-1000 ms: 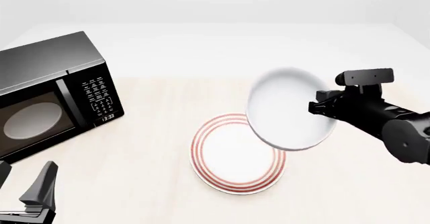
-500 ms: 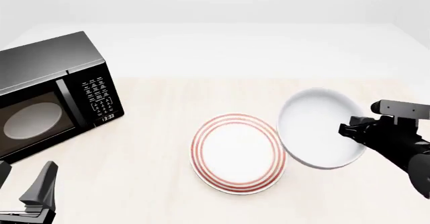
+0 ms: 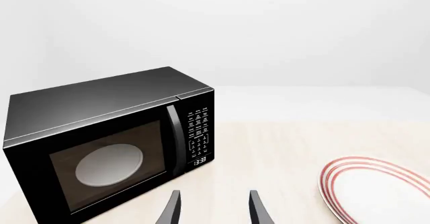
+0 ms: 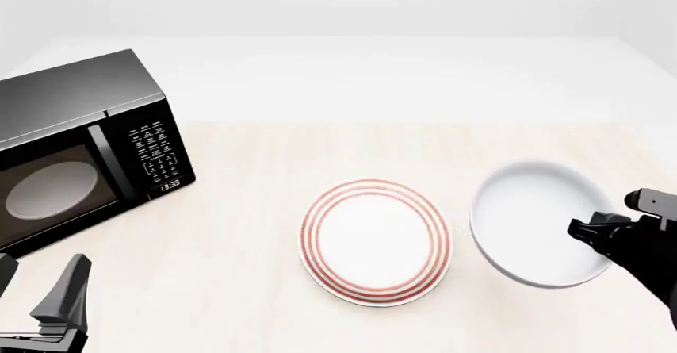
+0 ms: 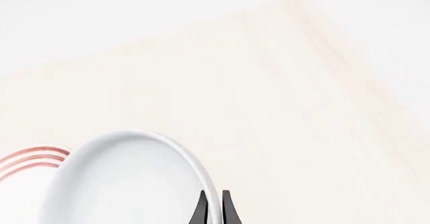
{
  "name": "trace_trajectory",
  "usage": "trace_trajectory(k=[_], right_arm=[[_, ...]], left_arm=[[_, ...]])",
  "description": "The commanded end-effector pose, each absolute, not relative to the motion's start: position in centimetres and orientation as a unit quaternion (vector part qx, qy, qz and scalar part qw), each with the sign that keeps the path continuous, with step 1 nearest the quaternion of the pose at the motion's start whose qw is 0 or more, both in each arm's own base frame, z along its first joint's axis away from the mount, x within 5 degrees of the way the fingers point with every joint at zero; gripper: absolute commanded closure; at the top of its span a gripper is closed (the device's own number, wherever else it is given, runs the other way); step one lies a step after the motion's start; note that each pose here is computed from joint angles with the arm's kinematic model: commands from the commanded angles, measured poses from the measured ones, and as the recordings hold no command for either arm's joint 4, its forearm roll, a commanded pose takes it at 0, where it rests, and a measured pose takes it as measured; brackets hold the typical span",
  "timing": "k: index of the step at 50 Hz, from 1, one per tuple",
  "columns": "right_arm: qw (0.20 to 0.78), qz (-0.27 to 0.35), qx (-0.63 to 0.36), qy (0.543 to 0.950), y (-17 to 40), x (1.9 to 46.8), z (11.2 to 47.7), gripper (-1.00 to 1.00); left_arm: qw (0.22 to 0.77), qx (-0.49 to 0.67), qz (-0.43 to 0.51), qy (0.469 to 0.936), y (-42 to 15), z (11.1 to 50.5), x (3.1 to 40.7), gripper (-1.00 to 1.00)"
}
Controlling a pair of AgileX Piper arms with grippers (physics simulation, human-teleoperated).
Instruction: Put the white bowl to the right of the plate.
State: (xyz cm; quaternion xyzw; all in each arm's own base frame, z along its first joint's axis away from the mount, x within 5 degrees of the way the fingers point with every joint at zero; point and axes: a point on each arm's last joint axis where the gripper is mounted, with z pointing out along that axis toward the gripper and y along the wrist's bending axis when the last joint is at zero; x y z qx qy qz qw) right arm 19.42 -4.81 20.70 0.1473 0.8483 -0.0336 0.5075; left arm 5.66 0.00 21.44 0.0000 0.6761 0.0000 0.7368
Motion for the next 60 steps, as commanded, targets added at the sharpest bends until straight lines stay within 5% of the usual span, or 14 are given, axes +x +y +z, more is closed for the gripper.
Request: trace_trajectory(k=[1,60], right_arm=[[0.503,-0.041,0.196,0.841,-6.0,18.6,19.6,1.0],[0.455,-0.051,0.254,0.852,-8.7,20.5,13.3,1.0]], left_arm=[[0.737,0.0,0.0,0.676,0.0,21.4,5.7,-1.0],[0.737,0.0,0.0,0.676,0.0,21.4,5.7,-1.0]])
